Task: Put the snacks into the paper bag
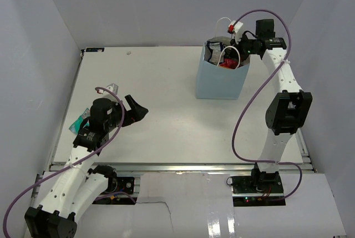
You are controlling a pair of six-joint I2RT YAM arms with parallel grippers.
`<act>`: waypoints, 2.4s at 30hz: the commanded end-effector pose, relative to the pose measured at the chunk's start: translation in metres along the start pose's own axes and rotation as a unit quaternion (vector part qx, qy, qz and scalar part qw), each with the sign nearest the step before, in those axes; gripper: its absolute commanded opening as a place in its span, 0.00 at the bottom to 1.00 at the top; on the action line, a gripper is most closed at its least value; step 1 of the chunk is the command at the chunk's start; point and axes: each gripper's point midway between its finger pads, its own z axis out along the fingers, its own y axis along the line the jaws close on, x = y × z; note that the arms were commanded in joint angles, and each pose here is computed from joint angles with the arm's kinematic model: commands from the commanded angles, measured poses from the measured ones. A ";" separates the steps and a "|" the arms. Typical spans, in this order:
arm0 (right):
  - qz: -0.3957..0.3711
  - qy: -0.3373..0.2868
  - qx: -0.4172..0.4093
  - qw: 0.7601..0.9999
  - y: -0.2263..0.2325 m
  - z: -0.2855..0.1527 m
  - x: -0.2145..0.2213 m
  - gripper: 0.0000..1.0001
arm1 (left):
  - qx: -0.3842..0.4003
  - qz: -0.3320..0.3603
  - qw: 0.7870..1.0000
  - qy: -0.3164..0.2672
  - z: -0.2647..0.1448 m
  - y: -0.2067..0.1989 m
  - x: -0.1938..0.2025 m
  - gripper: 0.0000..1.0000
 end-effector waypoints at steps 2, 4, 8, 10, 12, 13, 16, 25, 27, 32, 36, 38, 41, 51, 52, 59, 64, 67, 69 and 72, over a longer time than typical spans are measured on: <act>0.007 0.056 -0.007 0.998 0.007 0.000 0.019 0.08 | -0.001 -0.020 1.000 -0.020 -0.002 -0.003 -0.010 0.98; 0.009 0.059 -0.006 0.998 0.007 -0.001 0.021 0.08 | -0.008 -0.038 0.999 -0.025 -0.001 -0.004 -0.014 0.98; 0.018 0.039 -0.004 0.999 0.009 -0.008 0.006 0.24 | -0.028 -0.067 0.996 -0.047 -0.002 -0.003 -0.027 0.98; 0.021 0.014 0.007 1.000 0.006 -0.019 -0.015 0.40 | -0.038 -0.086 0.994 -0.055 -0.003 -0.003 -0.034 0.98; 0.031 -0.009 0.021 0.999 0.002 -0.033 -0.035 0.46 | -0.052 -0.099 0.992 -0.063 -0.004 0.000 -0.038 0.98; 0.031 -0.016 0.026 0.999 0.001 -0.038 -0.042 0.47 | -0.053 -0.111 0.990 -0.064 -0.004 0.000 -0.037 0.98; 0.034 -0.035 0.060 0.997 -0.008 -0.056 -0.059 0.52 | -0.086 -0.134 0.984 -0.076 -0.004 0.012 -0.038 0.98; 0.054 -0.076 0.174 0.980 -0.042 -0.101 -0.092 0.70 | -0.167 -0.183 0.963 -0.107 -0.017 0.033 -0.049 0.98; 0.050 -0.093 0.180 0.978 -0.042 -0.111 -0.103 0.70 | -0.206 -0.199 0.952 -0.103 -0.022 0.044 -0.046 0.98; -0.008 -0.174 0.090 0.980 0.007 -0.135 -0.144 0.73 | -0.302 -0.193 0.926 -0.115 -0.039 0.069 -0.052 0.98; -0.092 -0.223 -0.064 0.968 0.109 -0.128 -0.150 0.74 | -0.396 -0.178 0.896 -0.089 -0.046 0.104 -0.041 0.98; -0.120 -0.220 -0.102 0.963 0.156 -0.119 -0.152 0.75 | -0.423 -0.161 0.890 -0.055 -0.042 0.119 -0.035 0.98; -0.102 -0.193 -0.156 0.963 0.201 -0.097 -0.126 0.77 | -0.485 -0.148 0.862 -0.025 -0.048 0.157 -0.034 0.98; -0.044 -0.167 -0.181 0.968 0.221 -0.075 -0.100 0.79 | -0.608 -0.099 0.785 0.072 -0.043 0.232 -0.041 0.98; -0.041 -0.166 -0.182 0.968 0.222 -0.074 -0.098 0.79 | -0.603 -0.098 0.789 0.073 -0.038 0.236 -0.046 0.98; -0.028 -0.157 -0.189 0.969 0.225 -0.071 -0.091 0.79 | -0.590 -0.093 0.790 0.138 -0.005 0.266 -0.034 0.97; -0.026 -0.153 -0.191 0.969 0.228 -0.073 -0.087 0.79 | -0.561 -0.094 0.806 0.164 0.009 0.269 -0.023 0.72; -0.032 -0.158 -0.191 0.968 0.230 -0.078 -0.090 0.79 | -0.546 -0.098 0.815 0.169 0.011 0.268 -0.017 0.53; -0.040 -0.172 -0.195 0.965 0.233 -0.085 -0.097 0.79 | -0.524 -0.100 0.828 0.175 0.014 0.263 -0.014 0.38; -0.053 -0.193 -0.207 0.958 0.238 -0.095 -0.108 0.79 | -0.469 -0.095 0.859 0.180 0.025 0.249 -0.015 0.18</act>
